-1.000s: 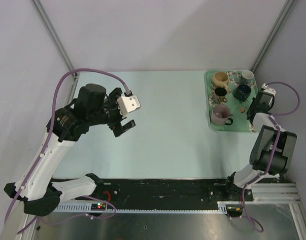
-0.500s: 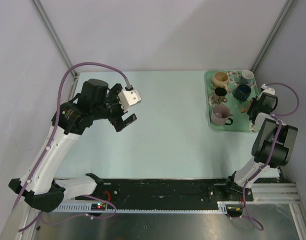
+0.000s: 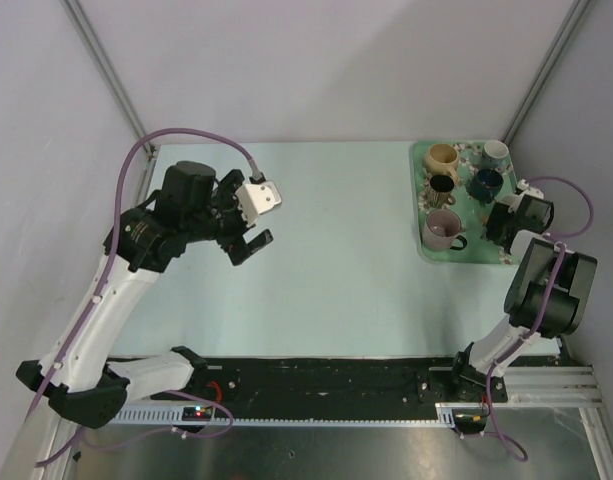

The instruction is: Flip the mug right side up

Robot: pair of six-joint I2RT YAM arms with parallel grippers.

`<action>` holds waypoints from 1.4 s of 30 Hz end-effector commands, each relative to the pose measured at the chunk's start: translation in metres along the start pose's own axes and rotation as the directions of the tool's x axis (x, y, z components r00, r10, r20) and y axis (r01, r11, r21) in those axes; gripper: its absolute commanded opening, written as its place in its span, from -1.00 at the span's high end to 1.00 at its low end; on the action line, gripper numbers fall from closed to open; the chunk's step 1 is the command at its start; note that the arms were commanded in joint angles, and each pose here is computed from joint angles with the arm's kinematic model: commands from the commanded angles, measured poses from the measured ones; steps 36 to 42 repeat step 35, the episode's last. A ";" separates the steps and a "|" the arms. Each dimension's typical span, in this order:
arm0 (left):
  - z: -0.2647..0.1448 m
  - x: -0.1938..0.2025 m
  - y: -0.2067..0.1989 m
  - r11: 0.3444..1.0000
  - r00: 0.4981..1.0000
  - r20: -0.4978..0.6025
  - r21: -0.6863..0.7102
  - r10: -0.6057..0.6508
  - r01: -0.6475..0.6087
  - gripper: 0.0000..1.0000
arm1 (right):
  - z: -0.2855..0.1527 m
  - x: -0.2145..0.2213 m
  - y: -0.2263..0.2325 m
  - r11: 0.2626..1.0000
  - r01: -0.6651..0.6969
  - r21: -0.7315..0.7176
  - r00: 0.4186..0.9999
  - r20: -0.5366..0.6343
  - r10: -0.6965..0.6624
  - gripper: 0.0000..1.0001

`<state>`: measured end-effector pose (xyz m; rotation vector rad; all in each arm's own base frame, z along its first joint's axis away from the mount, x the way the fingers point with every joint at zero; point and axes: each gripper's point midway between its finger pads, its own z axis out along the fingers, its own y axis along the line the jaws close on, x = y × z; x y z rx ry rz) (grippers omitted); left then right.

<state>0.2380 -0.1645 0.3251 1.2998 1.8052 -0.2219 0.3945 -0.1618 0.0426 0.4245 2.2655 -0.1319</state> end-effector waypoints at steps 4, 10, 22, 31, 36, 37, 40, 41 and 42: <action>0.015 0.040 -0.001 0.970 0.973 -0.011 -0.083 -0.232 0.231 -0.99 | -0.039 -0.048 -0.005 0.998 -0.019 0.060 0.991 0.137 0.011 -0.76; 0.031 0.123 0.033 0.776 0.833 0.013 -0.354 -0.554 0.522 -0.99 | -0.076 -0.061 -0.008 0.988 -0.045 0.149 0.985 0.174 0.019 -0.82; 0.024 0.216 0.090 0.386 0.747 0.350 -0.688 -0.565 0.614 -0.99 | -0.195 -0.013 0.171 0.932 0.250 -0.262 0.909 0.395 -0.132 -0.81; 0.020 0.244 0.067 0.298 0.706 0.412 -0.699 -0.576 0.650 -0.98 | -0.204 0.034 0.173 0.923 0.233 -0.307 0.876 0.479 -0.062 -0.83; 0.018 0.242 0.065 0.280 0.685 0.450 -0.678 -0.573 0.680 -0.99 | -0.199 0.038 0.169 0.930 0.214 -0.299 0.872 0.487 -0.044 -0.84; 0.018 0.242 0.065 0.280 0.685 0.450 -0.678 -0.573 0.680 -0.99 | -0.199 0.038 0.169 0.930 0.214 -0.299 0.872 0.487 -0.044 -0.84; 0.018 0.242 0.065 0.280 0.685 0.450 -0.678 -0.573 0.680 -0.99 | -0.199 0.038 0.169 0.930 0.214 -0.299 0.872 0.487 -0.044 -0.84; 0.018 0.242 0.065 0.280 0.685 0.450 -0.678 -0.573 0.680 -0.99 | -0.199 0.038 0.169 0.930 0.214 -0.299 0.872 0.487 -0.044 -0.84; 0.018 0.242 0.065 0.280 0.685 0.450 -0.678 -0.573 0.680 -0.99 | -0.199 0.038 0.169 0.930 0.214 -0.299 0.872 0.487 -0.044 -0.84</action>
